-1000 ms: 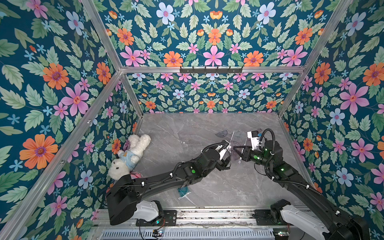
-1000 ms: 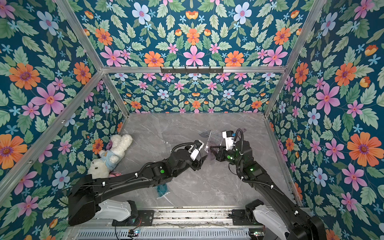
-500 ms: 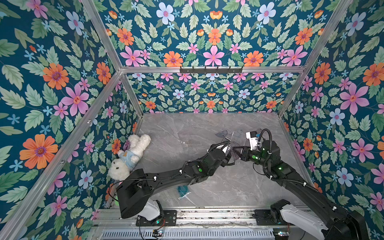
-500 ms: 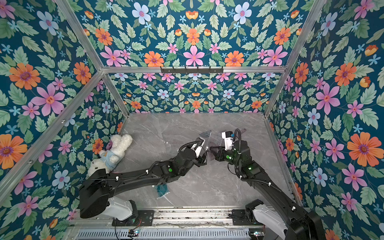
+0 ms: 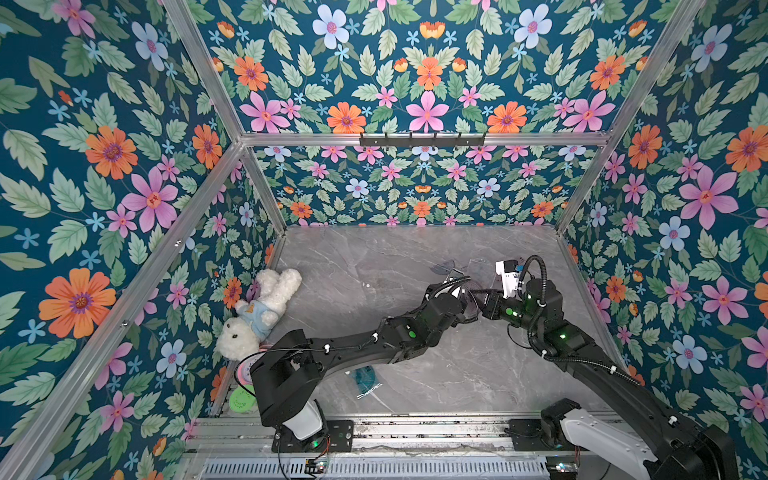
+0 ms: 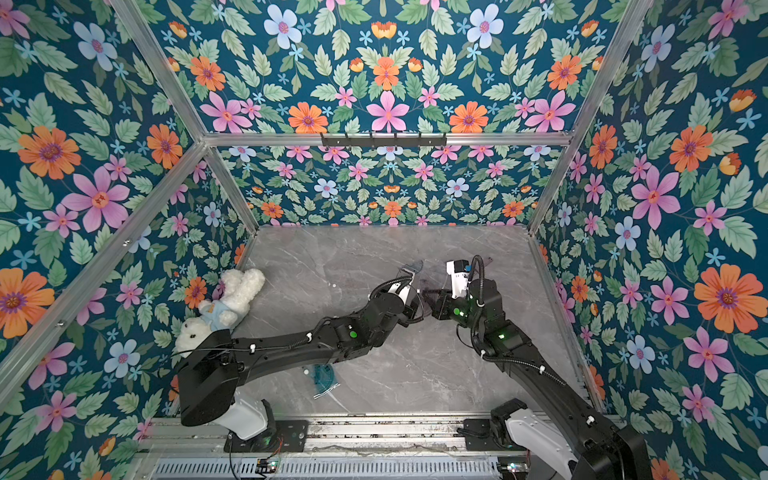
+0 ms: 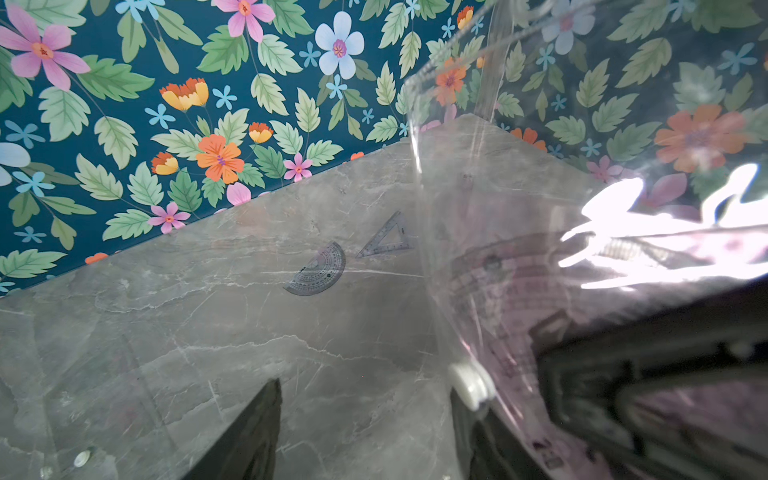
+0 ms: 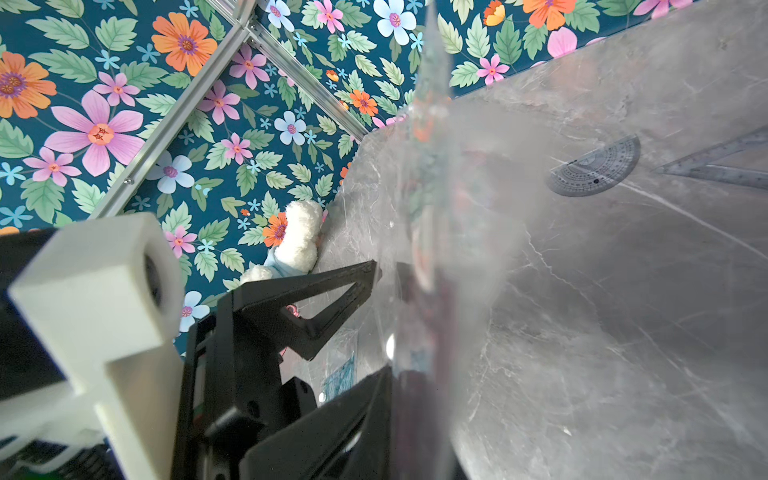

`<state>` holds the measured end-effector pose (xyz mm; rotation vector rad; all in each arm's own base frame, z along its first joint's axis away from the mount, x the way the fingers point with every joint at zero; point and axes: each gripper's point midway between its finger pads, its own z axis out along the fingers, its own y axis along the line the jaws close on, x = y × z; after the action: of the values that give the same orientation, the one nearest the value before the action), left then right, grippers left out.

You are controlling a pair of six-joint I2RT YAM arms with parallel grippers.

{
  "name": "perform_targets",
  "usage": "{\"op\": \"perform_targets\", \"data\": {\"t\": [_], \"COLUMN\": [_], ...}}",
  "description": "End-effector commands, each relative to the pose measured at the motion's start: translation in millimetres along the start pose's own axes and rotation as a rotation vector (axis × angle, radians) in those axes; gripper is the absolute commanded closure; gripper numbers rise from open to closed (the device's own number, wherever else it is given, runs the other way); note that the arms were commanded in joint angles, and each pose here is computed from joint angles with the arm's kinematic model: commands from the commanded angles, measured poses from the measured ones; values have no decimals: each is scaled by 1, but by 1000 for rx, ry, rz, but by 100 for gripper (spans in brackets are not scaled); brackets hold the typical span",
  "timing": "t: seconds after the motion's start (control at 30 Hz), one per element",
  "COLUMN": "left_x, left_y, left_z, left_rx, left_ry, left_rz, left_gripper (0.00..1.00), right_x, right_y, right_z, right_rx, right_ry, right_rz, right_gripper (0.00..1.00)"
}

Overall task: Open the ruler set and take out the ruler
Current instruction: Open the ruler set bag.

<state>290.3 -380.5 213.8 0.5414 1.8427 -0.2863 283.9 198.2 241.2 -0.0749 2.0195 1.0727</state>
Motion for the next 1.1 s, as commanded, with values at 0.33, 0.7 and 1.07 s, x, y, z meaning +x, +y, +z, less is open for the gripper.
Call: {"op": "perform_targets", "data": {"t": [0.33, 0.7, 1.07], "left_x": [-8, -6, -17], "left_y": [1, 1, 13], "left_z": [-1, -6, -22], "left_rx": [7, 22, 121], "left_ry": [-23, -24, -83], "left_rz": [-65, -79, -169], "left_gripper": [66, 100, 100], "right_x": [1, 7, 10], "right_y": [23, 17, 15], "right_z": [-2, 0, -5], "right_rx": [-107, -95, -79], "right_ry": [28, 35, 42], "right_rz": [-25, -10, -16], "right_gripper": [94, 94, 93]}}
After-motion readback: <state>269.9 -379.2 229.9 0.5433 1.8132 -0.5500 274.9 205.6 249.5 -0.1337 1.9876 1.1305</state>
